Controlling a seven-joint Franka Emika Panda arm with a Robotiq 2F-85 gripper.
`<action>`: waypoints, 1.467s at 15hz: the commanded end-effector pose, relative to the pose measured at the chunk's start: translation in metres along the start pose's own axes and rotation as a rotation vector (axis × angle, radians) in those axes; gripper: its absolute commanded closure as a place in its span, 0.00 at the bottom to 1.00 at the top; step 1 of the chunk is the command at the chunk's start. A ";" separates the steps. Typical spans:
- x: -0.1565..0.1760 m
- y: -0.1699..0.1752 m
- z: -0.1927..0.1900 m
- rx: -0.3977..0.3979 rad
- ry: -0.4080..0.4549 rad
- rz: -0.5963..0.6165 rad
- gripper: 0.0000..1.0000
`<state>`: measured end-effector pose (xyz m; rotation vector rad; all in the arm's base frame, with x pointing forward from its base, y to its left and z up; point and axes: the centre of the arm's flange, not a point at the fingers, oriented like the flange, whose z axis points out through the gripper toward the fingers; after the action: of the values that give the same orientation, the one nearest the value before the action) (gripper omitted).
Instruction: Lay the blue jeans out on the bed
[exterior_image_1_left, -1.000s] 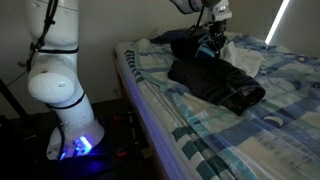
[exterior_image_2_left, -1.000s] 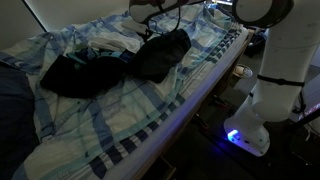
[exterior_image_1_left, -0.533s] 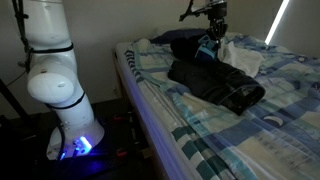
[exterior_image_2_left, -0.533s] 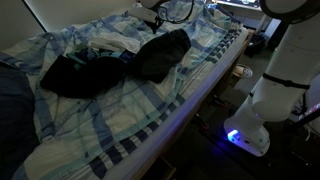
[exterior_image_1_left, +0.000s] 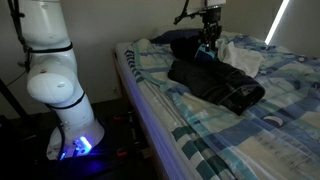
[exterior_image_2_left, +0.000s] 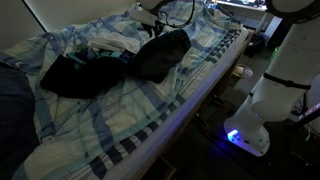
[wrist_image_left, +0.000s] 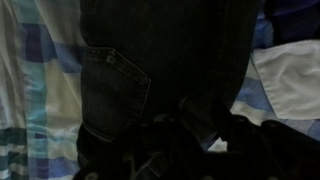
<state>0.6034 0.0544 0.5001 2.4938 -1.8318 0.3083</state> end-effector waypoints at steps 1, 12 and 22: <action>-0.013 -0.016 0.006 0.049 -0.041 -0.021 0.27; -0.022 -0.069 0.063 -0.008 -0.062 -0.026 0.00; 0.009 -0.074 0.117 -0.081 -0.060 0.022 0.00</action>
<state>0.6858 0.0615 0.3984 2.4759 -1.8329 0.2177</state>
